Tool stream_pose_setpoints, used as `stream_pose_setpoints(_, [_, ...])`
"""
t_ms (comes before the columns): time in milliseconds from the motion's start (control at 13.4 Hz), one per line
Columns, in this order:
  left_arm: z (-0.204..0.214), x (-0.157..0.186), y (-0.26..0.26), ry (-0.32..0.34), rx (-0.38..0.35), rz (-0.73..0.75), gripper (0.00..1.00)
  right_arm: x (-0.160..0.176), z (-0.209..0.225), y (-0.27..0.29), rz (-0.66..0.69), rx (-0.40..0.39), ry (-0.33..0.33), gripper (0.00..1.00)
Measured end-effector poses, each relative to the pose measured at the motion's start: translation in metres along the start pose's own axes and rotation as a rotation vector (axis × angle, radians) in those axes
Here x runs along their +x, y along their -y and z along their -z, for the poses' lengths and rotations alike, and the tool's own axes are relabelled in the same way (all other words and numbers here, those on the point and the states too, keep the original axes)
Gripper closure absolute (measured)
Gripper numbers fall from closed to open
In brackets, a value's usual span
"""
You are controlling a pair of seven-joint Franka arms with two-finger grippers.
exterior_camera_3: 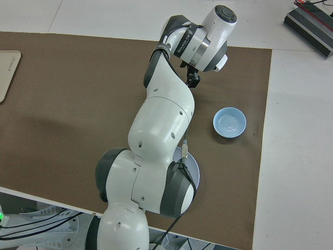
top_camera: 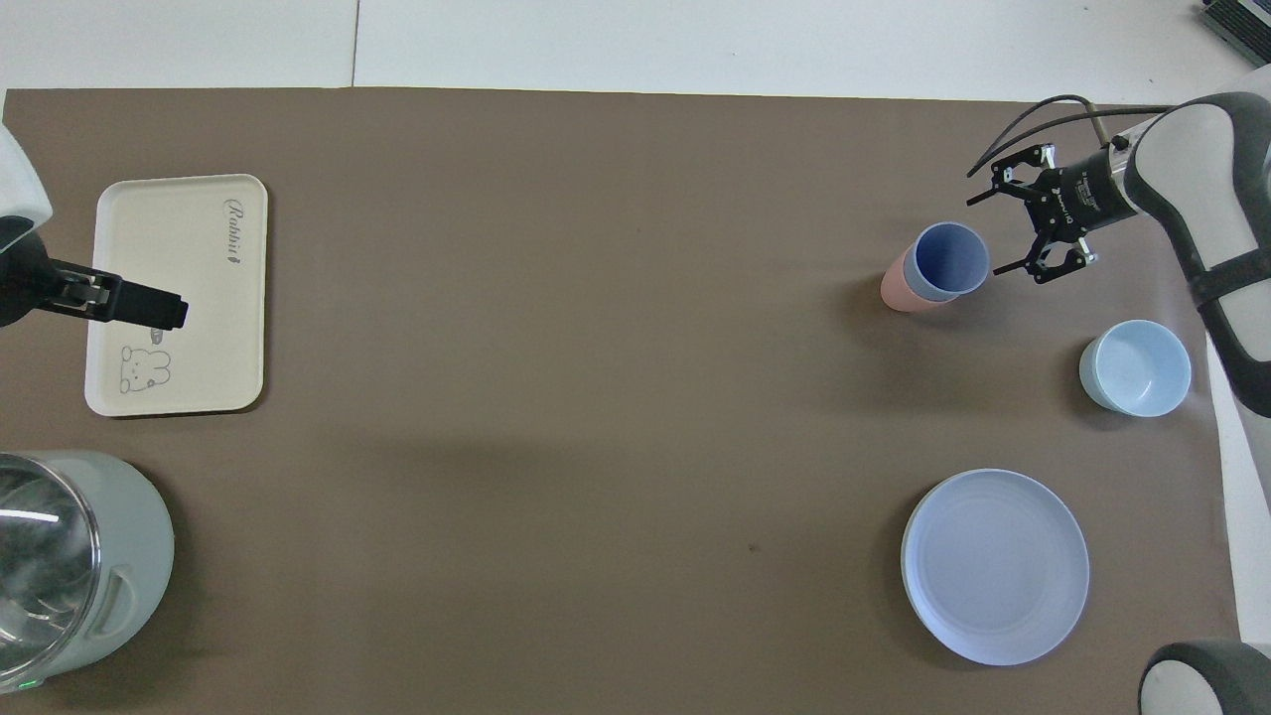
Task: Place cup on tray
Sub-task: 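Lower the open right gripper over the blue cup inside the pink cup, then grasp the blue cup rim with the right gripper and lift it out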
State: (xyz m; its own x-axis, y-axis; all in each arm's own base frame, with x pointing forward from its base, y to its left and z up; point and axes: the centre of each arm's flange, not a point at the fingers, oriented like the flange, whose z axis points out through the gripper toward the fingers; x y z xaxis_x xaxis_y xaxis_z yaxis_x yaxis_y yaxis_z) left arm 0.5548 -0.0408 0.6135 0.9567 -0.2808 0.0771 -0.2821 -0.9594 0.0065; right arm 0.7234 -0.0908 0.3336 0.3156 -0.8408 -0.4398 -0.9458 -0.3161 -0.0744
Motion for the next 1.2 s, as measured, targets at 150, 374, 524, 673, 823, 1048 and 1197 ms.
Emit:
stream_pose_setpoints(150, [0.000, 0.000, 0.000, 0.000, 0.000, 0.000, 0.00, -0.001, -0.022, -0.001, -0.040, -0.017, 0.040, 0.06])
stream_pose_setpoints(374, [0.000, 0.000, 0.000, 0.000, 0.000, 0.000, 0.00, 0.000, -0.047, -0.010, -0.088, -0.022, 0.120, 0.06])
stream_pose_setpoints(524, [0.000, 0.000, 0.000, 0.000, 0.000, 0.000, 0.00, -0.002, -0.060, -0.015, -0.118, -0.016, 0.176, 0.05])
stream_pose_setpoints(673, [0.000, 0.000, 0.000, 0.000, 0.000, 0.000, 0.00, -0.004, -0.066, -0.020, -0.131, -0.022, 0.199, 0.05])
stream_pose_setpoints(823, [0.000, 0.000, 0.000, 0.000, 0.000, 0.000, 0.00, -0.009, -0.067, -0.024, -0.133, -0.030, 0.208, 0.05])
stream_pose_setpoints(1048, [0.000, 0.000, 0.000, 0.000, 0.000, 0.000, 0.00, -0.022, -0.066, -0.025, -0.137, -0.018, 0.240, 0.05])
stream_pose_setpoints(1197, [0.000, 0.000, 0.000, 0.000, 0.000, 0.000, 0.00, -0.028, -0.066, -0.023, -0.133, -0.017, 0.249, 0.07])
